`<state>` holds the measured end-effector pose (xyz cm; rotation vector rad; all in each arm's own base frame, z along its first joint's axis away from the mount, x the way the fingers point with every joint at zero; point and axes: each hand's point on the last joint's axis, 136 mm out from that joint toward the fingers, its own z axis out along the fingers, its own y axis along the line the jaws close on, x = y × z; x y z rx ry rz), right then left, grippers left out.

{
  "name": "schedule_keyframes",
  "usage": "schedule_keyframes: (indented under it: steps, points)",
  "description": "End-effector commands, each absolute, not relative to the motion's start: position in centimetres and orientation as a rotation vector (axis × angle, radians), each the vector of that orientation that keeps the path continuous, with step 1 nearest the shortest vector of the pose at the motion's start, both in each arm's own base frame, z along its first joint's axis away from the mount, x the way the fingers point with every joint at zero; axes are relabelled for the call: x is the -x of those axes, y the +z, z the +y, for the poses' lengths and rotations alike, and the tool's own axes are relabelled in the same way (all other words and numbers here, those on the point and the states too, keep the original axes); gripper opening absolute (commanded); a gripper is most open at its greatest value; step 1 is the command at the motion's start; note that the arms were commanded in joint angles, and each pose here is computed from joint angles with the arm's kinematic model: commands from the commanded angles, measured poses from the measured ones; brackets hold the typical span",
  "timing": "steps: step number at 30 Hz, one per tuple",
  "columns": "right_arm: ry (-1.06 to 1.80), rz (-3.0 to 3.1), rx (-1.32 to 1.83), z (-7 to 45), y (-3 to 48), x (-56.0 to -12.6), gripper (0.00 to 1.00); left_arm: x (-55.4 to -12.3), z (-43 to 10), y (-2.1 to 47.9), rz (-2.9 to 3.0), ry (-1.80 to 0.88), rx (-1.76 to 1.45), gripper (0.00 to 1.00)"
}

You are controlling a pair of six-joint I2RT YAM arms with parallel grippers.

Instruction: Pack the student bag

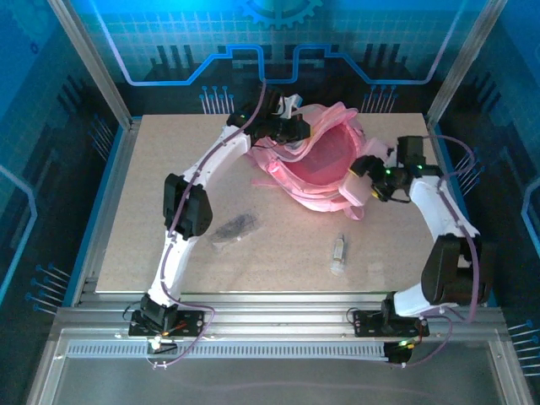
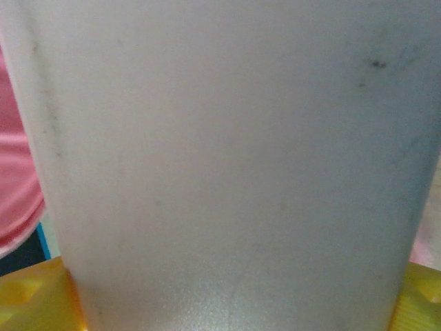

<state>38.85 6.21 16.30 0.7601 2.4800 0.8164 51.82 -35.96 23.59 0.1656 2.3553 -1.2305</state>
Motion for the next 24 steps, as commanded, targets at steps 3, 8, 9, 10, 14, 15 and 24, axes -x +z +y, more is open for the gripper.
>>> schedule_keyframes:
  steps: [3, 8, 9, 10, 14, 15, 24]
  points:
    - [0.933, 2.396, -0.775, 10.7, 17.9, -44.5, 0.61, -51.5, -37.2, 30.6, 2.179, -1.409, -0.192, 0.00]
    - [1.007, 2.432, -0.736, 13.8, 17.3, -48.4, 0.89, -51.2, -37.2, 30.7, 2.179, -1.415, -0.201, 0.00]
    - [1.024, 2.433, -0.705, 14.3, 17.6, -48.8, 0.97, -51.3, -37.2, 30.6, 2.179, -1.414, -0.198, 0.00]
    - [1.028, 2.432, -0.683, 14.5, 17.8, -48.8, 1.00, -51.3, -37.2, 30.5, 2.179, -1.413, -0.198, 0.00]
    - [0.937, 2.432, -0.655, 12.9, 17.6, -47.9, 1.00, -51.4, -37.3, 30.3, 2.179, -1.418, -0.197, 0.00]
    - [0.931, 2.433, -0.657, 12.6, 17.3, -47.6, 1.00, -51.4, -37.4, 30.3, 2.177, -1.424, -0.197, 0.00]
    - [0.846, 2.454, -0.688, 12.2, 13.0, -48.9, 0.60, -49.5, -38.6, 31.5, 2.170, -1.487, -0.262, 0.00]
